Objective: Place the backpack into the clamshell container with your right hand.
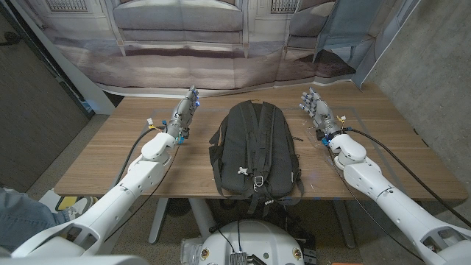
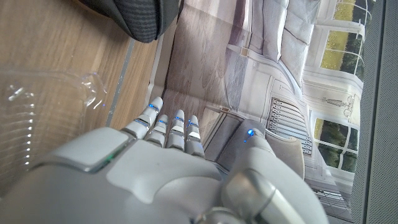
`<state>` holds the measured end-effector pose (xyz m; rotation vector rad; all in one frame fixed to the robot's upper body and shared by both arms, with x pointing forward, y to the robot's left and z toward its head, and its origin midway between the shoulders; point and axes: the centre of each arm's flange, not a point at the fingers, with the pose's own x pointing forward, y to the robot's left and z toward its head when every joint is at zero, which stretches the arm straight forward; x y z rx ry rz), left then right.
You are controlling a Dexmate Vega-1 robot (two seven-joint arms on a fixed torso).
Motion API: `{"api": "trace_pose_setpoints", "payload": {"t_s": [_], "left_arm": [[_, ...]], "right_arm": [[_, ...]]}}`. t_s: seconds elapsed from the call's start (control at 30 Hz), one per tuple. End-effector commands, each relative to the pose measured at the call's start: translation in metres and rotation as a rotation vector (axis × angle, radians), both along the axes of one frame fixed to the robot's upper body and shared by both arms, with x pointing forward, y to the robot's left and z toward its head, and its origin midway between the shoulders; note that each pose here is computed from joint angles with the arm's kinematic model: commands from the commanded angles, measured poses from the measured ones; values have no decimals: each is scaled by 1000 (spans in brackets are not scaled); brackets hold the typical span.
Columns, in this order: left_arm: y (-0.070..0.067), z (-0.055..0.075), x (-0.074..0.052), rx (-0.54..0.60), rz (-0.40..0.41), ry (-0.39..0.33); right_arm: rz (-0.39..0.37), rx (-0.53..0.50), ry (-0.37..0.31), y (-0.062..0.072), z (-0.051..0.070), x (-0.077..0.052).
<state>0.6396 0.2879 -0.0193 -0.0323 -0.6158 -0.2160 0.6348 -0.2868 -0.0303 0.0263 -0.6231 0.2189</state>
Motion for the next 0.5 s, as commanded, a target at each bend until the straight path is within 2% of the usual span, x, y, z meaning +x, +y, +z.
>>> {"api": "trace_pose_setpoints", "payload": {"t_s": [0.03, 0.5], "left_arm": [[-2, 1, -3, 10, -1, -1], [-9, 4, -6, 22, -5, -12]], "right_arm": [[5, -31, -21, 5, 5, -11], [3, -75, -41, 3, 17, -15]]}}
